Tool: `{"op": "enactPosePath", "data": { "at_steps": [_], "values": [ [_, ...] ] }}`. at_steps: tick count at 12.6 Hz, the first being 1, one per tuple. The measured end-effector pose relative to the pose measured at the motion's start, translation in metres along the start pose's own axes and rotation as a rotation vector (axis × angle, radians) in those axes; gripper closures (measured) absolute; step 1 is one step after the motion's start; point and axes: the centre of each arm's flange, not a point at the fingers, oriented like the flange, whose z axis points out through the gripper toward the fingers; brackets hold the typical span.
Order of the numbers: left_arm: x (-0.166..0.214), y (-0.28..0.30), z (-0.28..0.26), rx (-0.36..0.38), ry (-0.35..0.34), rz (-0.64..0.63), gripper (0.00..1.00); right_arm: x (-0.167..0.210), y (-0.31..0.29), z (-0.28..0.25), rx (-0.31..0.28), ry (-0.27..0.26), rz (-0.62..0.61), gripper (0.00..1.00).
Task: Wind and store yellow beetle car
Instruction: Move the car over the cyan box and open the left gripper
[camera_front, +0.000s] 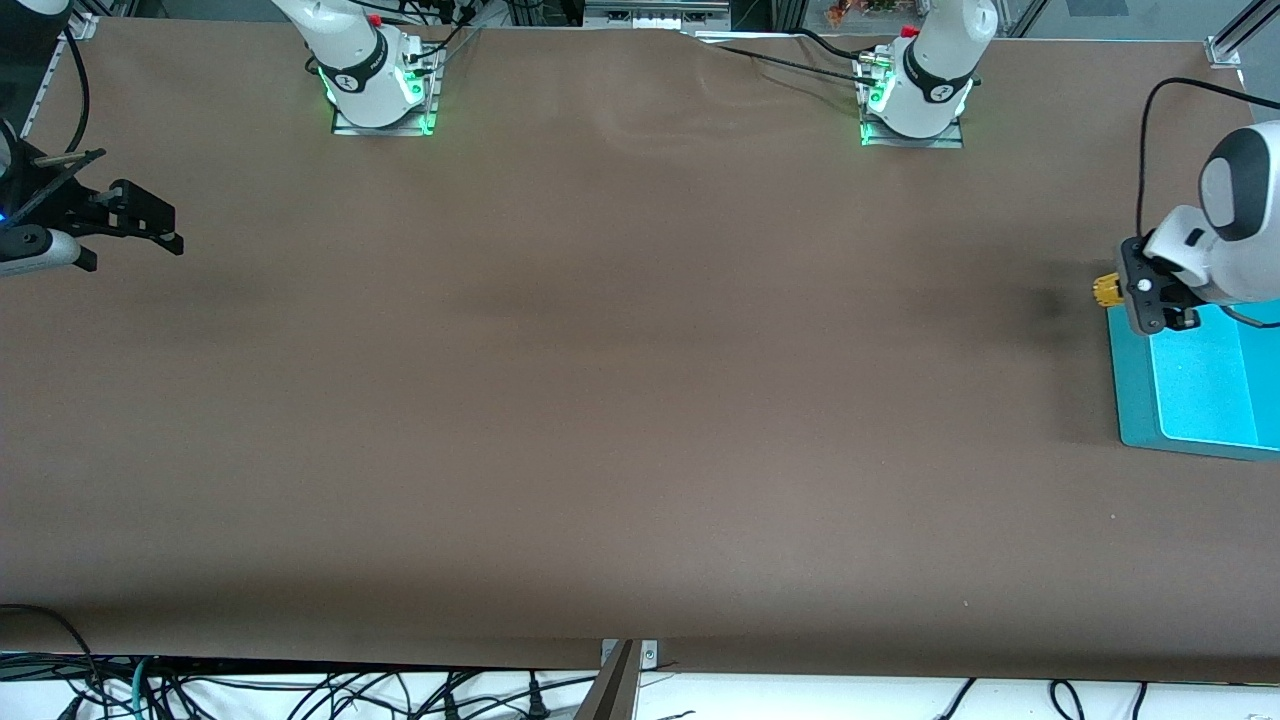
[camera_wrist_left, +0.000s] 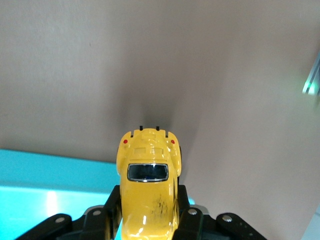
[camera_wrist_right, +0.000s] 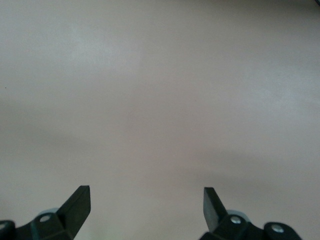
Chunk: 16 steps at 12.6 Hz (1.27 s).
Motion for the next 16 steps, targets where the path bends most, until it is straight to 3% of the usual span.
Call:
{"op": "enactPosePath", "data": {
  "at_steps": [3,6,10,12,14,16],
  "values": [
    [-0.062,-0.018,0.017,0.089,-0.025,0.091,0.54,0.0,0.0,0.0,0.0,0.0,0.001,0.0],
    [-0.098,-0.039,0.061,0.18,-0.068,0.207,0.54,0.0,0.001,0.0,0.0,-0.001,0.001,0.0],
    [-0.119,-0.065,0.133,0.27,-0.129,0.293,0.54,0.0,0.001,0.001,0.001,-0.001,0.002,0.0],
    [-0.111,-0.073,0.165,0.258,-0.132,0.312,0.54,0.0,0.001,0.001,0.001,-0.002,0.002,0.0],
    [-0.106,-0.077,0.177,0.265,-0.12,0.306,0.49,0.001,0.001,0.002,0.002,-0.003,0.002,0.0],
    [-0.107,-0.079,0.173,0.286,-0.12,0.295,0.3,0.001,0.001,0.002,0.002,-0.003,0.002,0.0]
  ]
}}
